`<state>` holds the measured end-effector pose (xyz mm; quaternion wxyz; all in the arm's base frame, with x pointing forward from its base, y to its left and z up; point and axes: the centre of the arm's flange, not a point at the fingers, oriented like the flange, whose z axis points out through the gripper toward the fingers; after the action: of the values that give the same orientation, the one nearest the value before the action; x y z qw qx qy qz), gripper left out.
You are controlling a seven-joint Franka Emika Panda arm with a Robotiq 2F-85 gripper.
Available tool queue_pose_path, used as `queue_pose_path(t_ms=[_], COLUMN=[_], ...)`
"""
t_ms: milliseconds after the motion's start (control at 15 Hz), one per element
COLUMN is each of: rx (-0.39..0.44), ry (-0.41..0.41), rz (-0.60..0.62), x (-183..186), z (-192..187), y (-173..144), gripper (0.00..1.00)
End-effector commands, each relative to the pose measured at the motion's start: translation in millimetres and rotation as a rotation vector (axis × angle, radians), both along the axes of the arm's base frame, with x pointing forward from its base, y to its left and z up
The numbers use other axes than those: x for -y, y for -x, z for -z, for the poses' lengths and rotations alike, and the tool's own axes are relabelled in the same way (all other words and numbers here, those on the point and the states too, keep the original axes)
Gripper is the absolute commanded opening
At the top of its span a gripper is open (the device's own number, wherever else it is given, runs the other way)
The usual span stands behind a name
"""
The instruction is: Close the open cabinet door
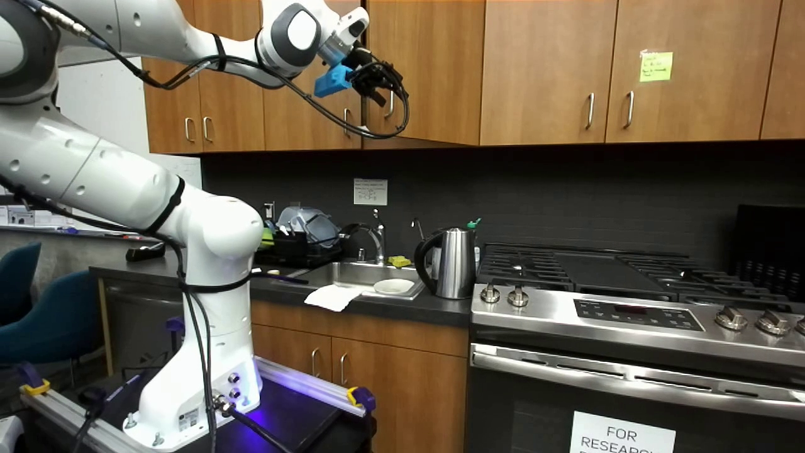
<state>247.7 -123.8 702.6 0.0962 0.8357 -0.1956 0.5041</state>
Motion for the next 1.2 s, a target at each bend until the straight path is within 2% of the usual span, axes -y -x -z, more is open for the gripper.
queue_pose_path(t_ms=[0, 667, 1133], rx=[0.02, 0.028, 0.045], ry=[0.008, 0.013, 0.027], rz=[-0.092, -0.306, -0.329], x=[10.0, 9.6, 18.1], z=[-4.4, -1.3, -4.4], y=[-8.6, -19.9, -25.2], gripper=[1.0, 1.0, 1.0])
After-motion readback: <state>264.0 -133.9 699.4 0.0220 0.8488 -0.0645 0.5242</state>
